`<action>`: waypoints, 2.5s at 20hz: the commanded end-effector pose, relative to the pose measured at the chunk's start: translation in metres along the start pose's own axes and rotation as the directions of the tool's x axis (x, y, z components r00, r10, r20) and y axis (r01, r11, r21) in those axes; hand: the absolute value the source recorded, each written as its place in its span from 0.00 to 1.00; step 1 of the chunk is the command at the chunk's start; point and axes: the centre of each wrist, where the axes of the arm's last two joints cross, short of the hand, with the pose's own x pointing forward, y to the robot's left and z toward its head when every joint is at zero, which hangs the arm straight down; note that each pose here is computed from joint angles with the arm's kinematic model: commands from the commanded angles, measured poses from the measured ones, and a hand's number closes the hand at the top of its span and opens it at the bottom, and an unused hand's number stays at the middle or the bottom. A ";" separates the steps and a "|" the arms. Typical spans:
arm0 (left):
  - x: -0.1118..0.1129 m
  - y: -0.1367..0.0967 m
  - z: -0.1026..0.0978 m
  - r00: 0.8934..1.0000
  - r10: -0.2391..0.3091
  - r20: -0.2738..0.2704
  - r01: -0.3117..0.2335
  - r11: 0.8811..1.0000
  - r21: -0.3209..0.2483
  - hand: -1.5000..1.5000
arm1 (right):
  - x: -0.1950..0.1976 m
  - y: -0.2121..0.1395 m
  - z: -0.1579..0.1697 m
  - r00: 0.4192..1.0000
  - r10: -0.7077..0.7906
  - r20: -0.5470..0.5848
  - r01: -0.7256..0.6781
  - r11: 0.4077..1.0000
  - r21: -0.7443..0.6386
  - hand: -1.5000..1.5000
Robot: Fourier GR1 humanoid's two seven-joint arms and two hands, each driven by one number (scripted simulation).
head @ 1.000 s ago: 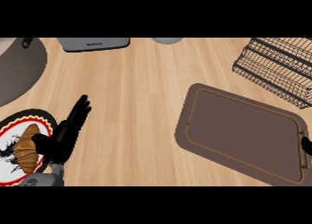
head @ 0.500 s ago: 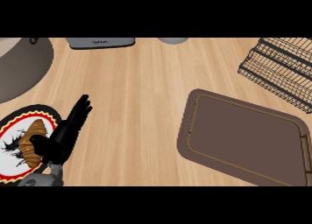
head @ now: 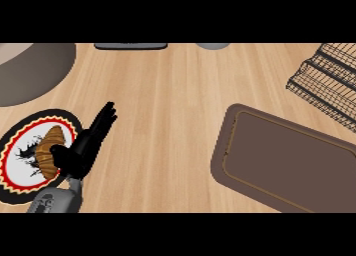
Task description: Pick the lemon from the tray and place it in the tiered basket
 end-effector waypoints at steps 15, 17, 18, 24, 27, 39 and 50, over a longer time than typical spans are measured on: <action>0.011 -0.006 -0.017 0.999 -0.022 0.027 0.023 0.999 -0.046 0.50 | 0.099 0.076 -0.088 0.999 -0.016 -0.032 0.020 0.992 0.127 1.00; -0.001 -0.010 -0.013 1.000 0.009 0.005 -0.009 0.998 -0.061 0.50 | 0.103 0.096 -0.093 0.999 -0.020 -0.035 0.024 0.991 0.134 1.00; 0.002 -0.017 -0.021 1.000 0.003 0.027 -0.002 0.999 -0.051 0.50 | 0.108 0.105 -0.095 0.998 -0.034 -0.054 0.041 0.988 0.146 1.00; -0.013 -0.006 -0.002 1.000 -0.003 0.009 0.004 0.999 -0.032 0.50 | 0.118 0.119 -0.106 0.998 -0.059 -0.033 0.064 0.982 0.175 1.00; -0.012 -0.026 0.000 1.000 0.005 0.005 -0.004 0.999 -0.050 0.50 | 0.114 0.149 -0.106 0.993 -0.097 -0.063 0.109 0.969 0.223 1.00; -0.011 -0.002 -0.004 1.000 0.005 0.013 -0.004 1.000 -0.020 0.50 | 0.116 0.177 -0.107 0.849 -0.345 -0.400 0.482 0.816 0.320 0.00; -0.010 -0.021 -0.008 1.000 0.010 -0.002 -0.010 1.000 -0.015 0.50 | 0.096 0.117 -0.114 0.843 -0.459 -0.281 0.429 0.888 -0.164 0.00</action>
